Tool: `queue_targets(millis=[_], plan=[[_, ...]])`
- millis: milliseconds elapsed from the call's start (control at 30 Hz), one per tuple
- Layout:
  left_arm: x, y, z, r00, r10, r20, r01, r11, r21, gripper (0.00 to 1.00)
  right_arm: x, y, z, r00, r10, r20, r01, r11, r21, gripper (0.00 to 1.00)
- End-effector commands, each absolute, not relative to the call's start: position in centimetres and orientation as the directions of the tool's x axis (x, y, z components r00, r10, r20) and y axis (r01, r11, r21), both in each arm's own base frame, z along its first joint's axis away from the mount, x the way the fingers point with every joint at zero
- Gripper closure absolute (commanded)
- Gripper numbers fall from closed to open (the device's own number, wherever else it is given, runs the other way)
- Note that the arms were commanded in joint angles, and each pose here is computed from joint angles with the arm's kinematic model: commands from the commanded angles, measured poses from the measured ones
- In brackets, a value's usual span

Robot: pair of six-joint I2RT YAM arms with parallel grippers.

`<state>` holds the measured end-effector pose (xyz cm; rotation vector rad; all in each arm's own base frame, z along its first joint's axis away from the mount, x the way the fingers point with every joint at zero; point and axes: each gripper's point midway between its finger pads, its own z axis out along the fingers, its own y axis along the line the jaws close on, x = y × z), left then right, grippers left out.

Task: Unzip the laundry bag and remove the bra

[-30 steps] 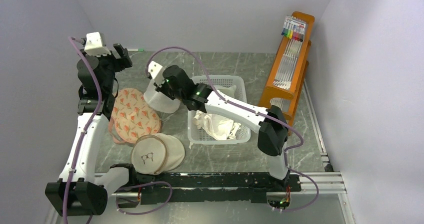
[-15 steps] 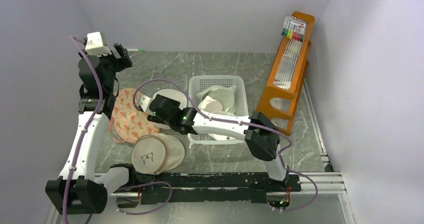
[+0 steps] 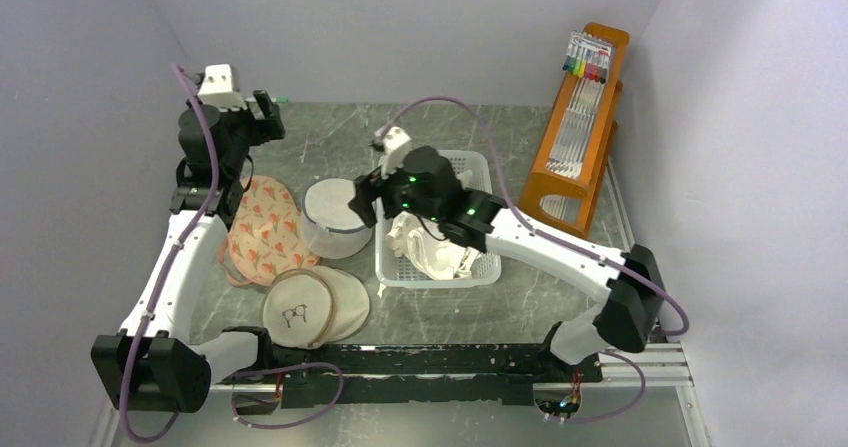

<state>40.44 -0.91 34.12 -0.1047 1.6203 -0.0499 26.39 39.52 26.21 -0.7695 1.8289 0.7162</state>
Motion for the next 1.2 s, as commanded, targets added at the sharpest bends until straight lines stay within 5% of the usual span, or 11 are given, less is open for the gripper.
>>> queue_targets(millis=[0, 133, 367, 500, 867, 1167], plan=[[40.2, -4.6, 35.6, -0.020, -0.039, -0.999, 0.082, 0.996, -0.040, 0.05, 24.2, 39.6, 24.1, -0.545, 0.009, -0.839, -0.713, 0.522, 0.468, 0.21], [39.7, -6.9, 35.2, -0.019, 0.039, -0.999, 0.118, 0.992, 0.037, 0.05, 20.5, 41.7, 21.9, -0.620, -0.036, -0.783, -0.737, 0.369, 0.567, 0.28], [38.1, -9.7, 34.8, -0.018, 0.110, -0.994, 0.156, 0.982, 0.106, 0.05, 20.0, 42.5, 17.2, -0.658, -0.077, -0.749, -0.705, 0.411, 0.578, 0.34], [36.3, -11.6, 35.1, -0.070, 0.044, -0.997, 0.269, 0.963, 0.023, 0.05, 23.7, 42.6, 16.0, -0.645, -0.058, -0.762, -0.673, 0.515, 0.531, 0.55], [32.8, -13.2, 30.7, -0.100, 0.106, -0.989, 0.420, 0.906, 0.055, 0.05, 33.6, 41.7, 16.2, -0.585, 0.014, -0.811, -0.635, 0.614, 0.468, 0.53], [33.1, -13.1, 28.2, -0.232, 0.117, -0.966, 0.391, 0.920, 0.018, 0.05, 35.1, 41.4, 16.4, -0.525, -0.056, -0.849, -0.664, 0.651, 0.368, 0.51]])
